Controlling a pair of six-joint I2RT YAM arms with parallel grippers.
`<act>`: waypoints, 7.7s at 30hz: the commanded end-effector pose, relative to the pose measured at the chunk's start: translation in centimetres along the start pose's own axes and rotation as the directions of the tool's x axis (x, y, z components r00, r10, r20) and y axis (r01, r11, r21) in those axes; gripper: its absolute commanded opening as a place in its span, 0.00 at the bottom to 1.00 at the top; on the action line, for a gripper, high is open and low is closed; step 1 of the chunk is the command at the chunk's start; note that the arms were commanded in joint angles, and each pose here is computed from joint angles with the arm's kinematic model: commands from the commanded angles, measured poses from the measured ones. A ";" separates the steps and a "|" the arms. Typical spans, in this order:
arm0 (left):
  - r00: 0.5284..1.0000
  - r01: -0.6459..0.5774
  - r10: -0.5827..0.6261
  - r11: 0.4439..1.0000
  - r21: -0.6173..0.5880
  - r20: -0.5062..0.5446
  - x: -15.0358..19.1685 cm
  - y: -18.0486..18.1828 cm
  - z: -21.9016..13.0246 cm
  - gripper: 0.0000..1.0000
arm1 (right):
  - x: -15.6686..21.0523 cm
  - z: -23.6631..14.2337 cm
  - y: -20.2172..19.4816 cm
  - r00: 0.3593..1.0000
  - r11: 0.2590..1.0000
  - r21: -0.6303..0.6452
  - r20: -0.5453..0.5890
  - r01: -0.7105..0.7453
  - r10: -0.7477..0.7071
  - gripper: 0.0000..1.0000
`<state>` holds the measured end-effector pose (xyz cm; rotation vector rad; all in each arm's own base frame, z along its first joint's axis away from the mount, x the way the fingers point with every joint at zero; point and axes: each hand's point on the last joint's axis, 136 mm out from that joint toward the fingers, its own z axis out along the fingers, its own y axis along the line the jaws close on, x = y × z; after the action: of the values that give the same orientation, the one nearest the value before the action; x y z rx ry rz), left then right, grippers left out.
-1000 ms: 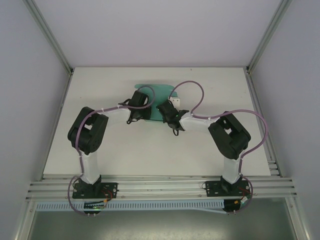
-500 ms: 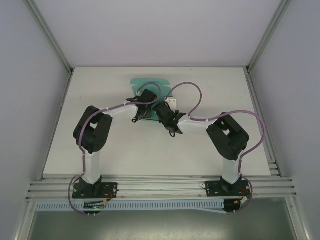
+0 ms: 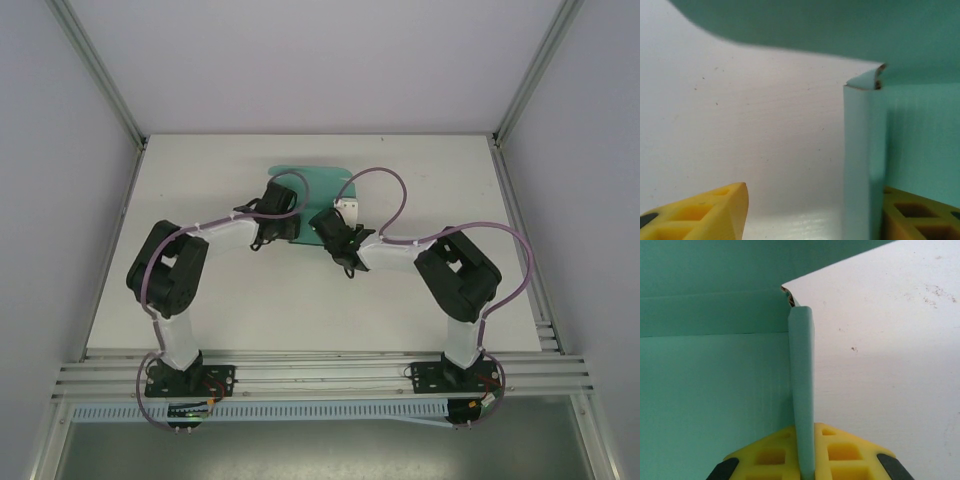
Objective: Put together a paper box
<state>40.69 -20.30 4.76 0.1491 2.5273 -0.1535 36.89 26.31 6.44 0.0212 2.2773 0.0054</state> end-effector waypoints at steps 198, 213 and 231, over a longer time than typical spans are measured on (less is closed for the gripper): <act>0.936 0.258 -0.313 0.922 0.290 0.160 -2.0 6.6 -9.0 0.98 | -5.2 -5.1 0.5 1.000 0.836 -0.549 -0.012 -0.007 0.000 0.00; 0.980 -0.086 -0.111 0.512 0.855 0.165 -4.5 -6.2 -12.7 0.99 | -10.5 -12.3 7.2 0.983 0.522 -0.850 0.150 0.073 0.107 0.00; 0.895 -0.424 0.048 0.408 0.809 0.444 -6.8 -10.5 -18.2 0.98 | -6.8 -7.8 7.2 0.978 0.852 -0.482 0.139 0.203 -0.154 0.00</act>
<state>37.99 -24.10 17.71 0.5056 2.0307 -1.2013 35.87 33.57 21.33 -0.4723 1.9683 0.6816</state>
